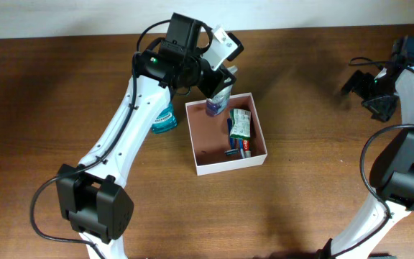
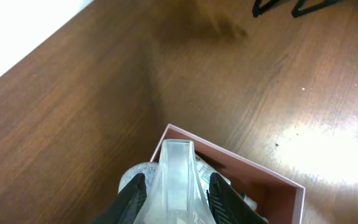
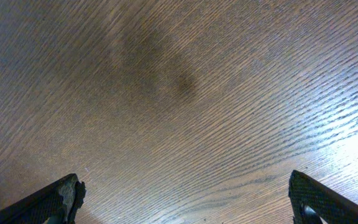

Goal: Pack container
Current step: 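Lift the soap bottle with the left gripper and carry over the box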

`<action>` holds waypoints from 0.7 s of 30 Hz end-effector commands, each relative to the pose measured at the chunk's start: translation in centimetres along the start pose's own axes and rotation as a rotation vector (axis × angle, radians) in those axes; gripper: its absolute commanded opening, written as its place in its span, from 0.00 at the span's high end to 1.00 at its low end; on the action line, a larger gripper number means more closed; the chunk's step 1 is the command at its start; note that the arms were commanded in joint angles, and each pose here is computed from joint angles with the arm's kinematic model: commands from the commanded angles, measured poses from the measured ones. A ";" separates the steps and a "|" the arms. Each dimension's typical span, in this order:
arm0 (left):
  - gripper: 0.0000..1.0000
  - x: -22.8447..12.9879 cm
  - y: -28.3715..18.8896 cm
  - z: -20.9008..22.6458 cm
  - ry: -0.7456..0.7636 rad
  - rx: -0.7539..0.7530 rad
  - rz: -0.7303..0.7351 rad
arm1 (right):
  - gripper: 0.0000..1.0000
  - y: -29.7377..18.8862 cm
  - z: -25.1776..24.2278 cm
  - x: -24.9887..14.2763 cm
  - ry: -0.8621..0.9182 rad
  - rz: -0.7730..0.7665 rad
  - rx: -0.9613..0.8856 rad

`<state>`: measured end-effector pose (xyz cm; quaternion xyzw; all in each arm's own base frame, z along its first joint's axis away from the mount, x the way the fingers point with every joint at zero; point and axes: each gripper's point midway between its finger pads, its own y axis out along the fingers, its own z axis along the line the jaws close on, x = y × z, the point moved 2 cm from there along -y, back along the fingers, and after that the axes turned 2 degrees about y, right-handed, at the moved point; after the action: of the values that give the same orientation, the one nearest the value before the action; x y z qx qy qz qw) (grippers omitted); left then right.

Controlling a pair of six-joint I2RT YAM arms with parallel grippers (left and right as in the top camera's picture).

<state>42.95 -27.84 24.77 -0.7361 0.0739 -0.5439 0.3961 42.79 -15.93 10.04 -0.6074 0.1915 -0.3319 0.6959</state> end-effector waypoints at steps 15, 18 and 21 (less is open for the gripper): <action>0.78 -0.9 0.0 -1.1 0.066 -0.062 0.045 | 0.02 0.2 -0.2 -0.1 0.003 0.002 -0.011; 0.79 -1.0 0.0 -1.1 0.065 -0.063 0.047 | 0.02 0.2 -0.2 -0.1 0.003 0.002 -0.011; 0.83 -1.0 0.0 -1.1 0.083 -0.063 0.046 | 0.02 0.2 -0.2 -0.1 0.003 0.002 -0.011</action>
<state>41.77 -27.57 24.36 -0.7230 0.1145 -0.5586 0.3901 42.79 -15.94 10.04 -0.6075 0.1915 -0.3319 0.6958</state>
